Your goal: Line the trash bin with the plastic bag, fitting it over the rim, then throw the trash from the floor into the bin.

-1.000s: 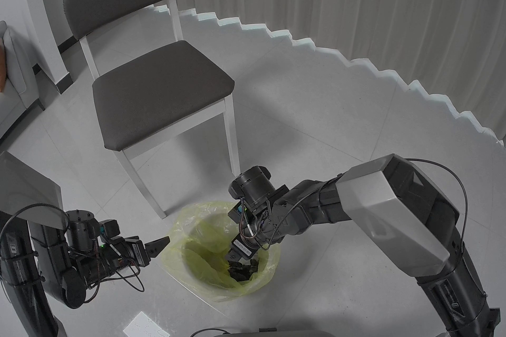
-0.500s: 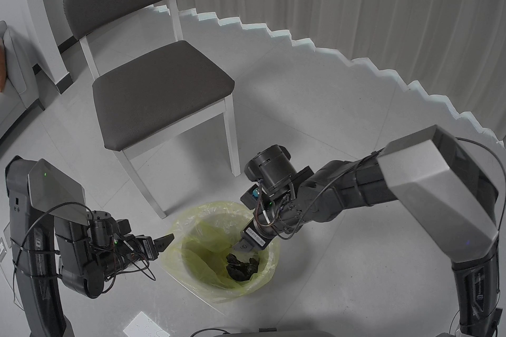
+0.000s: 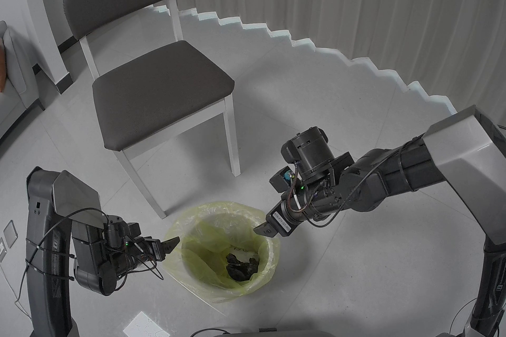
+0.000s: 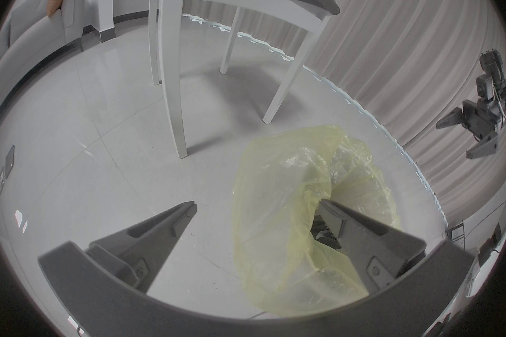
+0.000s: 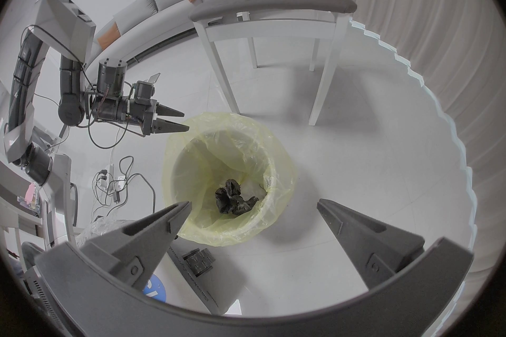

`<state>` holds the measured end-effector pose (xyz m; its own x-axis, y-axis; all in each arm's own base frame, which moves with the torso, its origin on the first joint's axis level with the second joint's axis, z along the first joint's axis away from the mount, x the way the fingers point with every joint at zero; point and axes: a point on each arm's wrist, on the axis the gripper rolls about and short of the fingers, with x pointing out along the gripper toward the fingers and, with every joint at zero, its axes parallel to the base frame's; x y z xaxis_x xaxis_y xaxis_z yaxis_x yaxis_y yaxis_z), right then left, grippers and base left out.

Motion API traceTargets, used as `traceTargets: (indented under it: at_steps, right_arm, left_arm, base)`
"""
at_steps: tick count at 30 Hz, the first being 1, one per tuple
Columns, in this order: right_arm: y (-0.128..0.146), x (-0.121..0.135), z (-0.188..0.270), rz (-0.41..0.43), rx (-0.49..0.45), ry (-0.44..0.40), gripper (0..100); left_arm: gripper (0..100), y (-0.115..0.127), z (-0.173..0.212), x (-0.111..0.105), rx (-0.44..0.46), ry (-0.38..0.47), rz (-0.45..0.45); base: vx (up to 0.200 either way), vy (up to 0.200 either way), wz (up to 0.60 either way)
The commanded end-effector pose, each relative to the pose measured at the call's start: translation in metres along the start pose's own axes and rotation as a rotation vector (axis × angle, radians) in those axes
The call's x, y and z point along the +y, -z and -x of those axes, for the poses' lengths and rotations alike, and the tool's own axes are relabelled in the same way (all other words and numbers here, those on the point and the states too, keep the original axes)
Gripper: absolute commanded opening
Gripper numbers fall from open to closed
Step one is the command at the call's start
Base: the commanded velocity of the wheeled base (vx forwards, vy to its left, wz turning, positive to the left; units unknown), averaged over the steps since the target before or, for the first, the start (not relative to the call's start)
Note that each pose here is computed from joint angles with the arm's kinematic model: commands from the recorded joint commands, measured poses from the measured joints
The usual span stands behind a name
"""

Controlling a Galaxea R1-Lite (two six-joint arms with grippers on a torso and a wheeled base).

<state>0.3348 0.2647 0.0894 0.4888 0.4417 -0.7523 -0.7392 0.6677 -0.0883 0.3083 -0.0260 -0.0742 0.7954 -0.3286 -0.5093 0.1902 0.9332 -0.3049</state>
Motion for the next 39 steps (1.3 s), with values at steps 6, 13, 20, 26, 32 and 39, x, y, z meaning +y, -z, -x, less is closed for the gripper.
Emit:
traceTargets:
  at_steps: [6, 13, 20, 26, 32, 39]
  right_arm:
    - [0.000, -0.005, 0.005, -0.010, -0.008, 0.009, 100]
    - [0.003, -0.009, 0.008, -0.018, -0.001, 0.015, 100]
    - [0.010, -0.016, 0.007, -0.033, 0.017, 0.024, 100]
    - [0.010, -0.019, 0.006, -0.037, 0.018, 0.029, 100]
    - [0.010, -0.022, 0.005, -0.043, 0.018, 0.033, 100]
    - [0.009, -0.022, 0.005, -0.045, 0.016, 0.035, 100]
  left_arm:
    - [0, 0.003, -0.006, 0.002, -0.007, 0.011, 0.001]
    - [0, 0.003, -0.009, 0.001, -0.013, 0.008, -0.010]
    - [0, -0.002, -0.022, -0.001, -0.010, 0.012, -0.020]
    - [0, -0.018, -0.044, -0.005, -0.023, -0.028, -0.032]
    - [0, -0.033, -0.061, -0.010, -0.023, -0.016, -0.039]
    - [0, -0.046, -0.078, -0.013, 0.004, -0.011, -0.035]
  base:
    - [0.000, 0.000, 0.00]
    - [0.000, 0.000, 0.00]
    - [0.000, 0.000, 0.00]
    - [0.000, 0.000, 0.00]
    - [0.000, 0.000, 0.00]
    - [0.000, 0.000, 0.00]
